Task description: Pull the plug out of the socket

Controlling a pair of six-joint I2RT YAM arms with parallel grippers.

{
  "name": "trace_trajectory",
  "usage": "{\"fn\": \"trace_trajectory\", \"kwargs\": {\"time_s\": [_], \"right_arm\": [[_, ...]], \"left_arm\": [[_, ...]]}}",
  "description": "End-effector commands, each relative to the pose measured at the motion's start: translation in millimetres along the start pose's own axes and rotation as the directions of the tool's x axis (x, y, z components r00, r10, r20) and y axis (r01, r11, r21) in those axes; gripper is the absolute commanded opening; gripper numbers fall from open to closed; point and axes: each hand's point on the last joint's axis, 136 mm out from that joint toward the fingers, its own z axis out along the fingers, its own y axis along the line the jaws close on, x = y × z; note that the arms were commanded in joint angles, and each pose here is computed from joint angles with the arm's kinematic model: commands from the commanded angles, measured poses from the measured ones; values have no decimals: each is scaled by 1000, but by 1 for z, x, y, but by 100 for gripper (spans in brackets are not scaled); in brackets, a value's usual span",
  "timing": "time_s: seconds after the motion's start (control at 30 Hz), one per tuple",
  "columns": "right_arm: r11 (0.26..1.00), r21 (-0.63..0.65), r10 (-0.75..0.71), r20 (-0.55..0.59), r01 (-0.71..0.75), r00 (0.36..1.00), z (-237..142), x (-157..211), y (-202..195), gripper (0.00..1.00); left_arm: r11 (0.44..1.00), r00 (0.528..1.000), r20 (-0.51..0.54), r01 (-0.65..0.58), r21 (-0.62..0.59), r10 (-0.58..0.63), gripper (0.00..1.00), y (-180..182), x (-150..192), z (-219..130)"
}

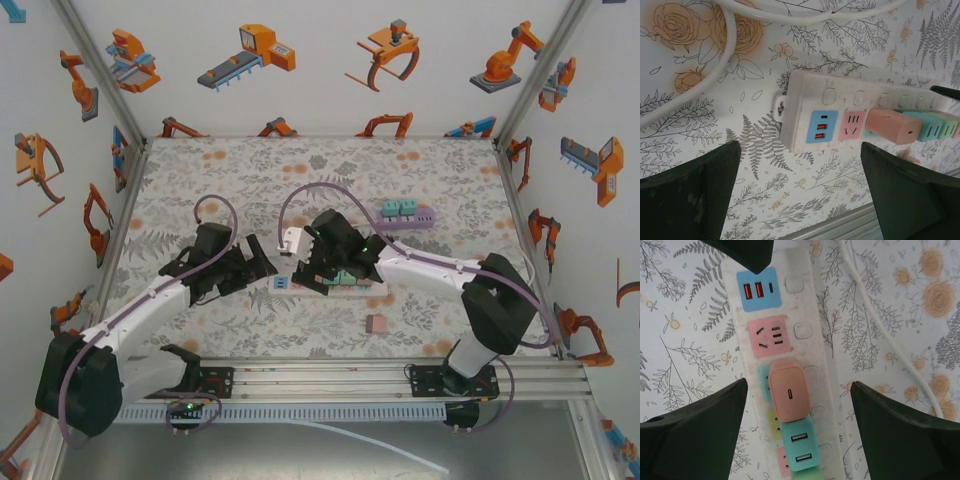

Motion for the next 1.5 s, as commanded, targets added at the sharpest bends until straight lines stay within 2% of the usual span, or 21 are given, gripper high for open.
{"fn": "trace_trajectory", "kwargs": {"time_s": [0.0,0.07,0.2,0.27,0.47,0.63,0.73,1.07,1.33,1.47], "right_arm": [[1000,-7,-26,-10,26,1000,2,-2,-3,72],[999,-19,-28,-16,28,999,7,0,-3,67],[999,-32,-26,-37,25,999,17,3,-3,47],[999,-33,-26,-38,25,999,18,2,-4,42],[998,-37,-56,-13,55,998,12,-6,-4,38],[995,-72,-64,-7,63,998,10,-8,2,36],[995,-77,-62,-11,61,998,10,-9,2,36],[995,-71,-69,-8,68,998,5,-14,0,35],[995,-56,-81,44,83,996,-1,-32,-5,34],[995,-53,-83,62,86,995,-4,-39,-6,34]], "left_arm": [[996,998,1,-56,69,56,97,-20,-10,1],[997,998,-12,-54,60,55,97,-18,-9,6],[996,998,-37,-48,70,51,97,-19,-7,16],[997,997,-55,-47,68,51,97,-19,-5,21],[998,989,-129,-68,20,70,97,-12,5,32],[992,985,-151,-96,-83,83,99,4,11,38],[981,982,-165,-115,-157,89,92,15,16,41],[958,975,-202,-142,-248,92,66,28,32,49],[939,967,-233,-172,-298,103,65,40,43,48],[914,968,-230,-179,-364,99,65,53,45,44]]}}
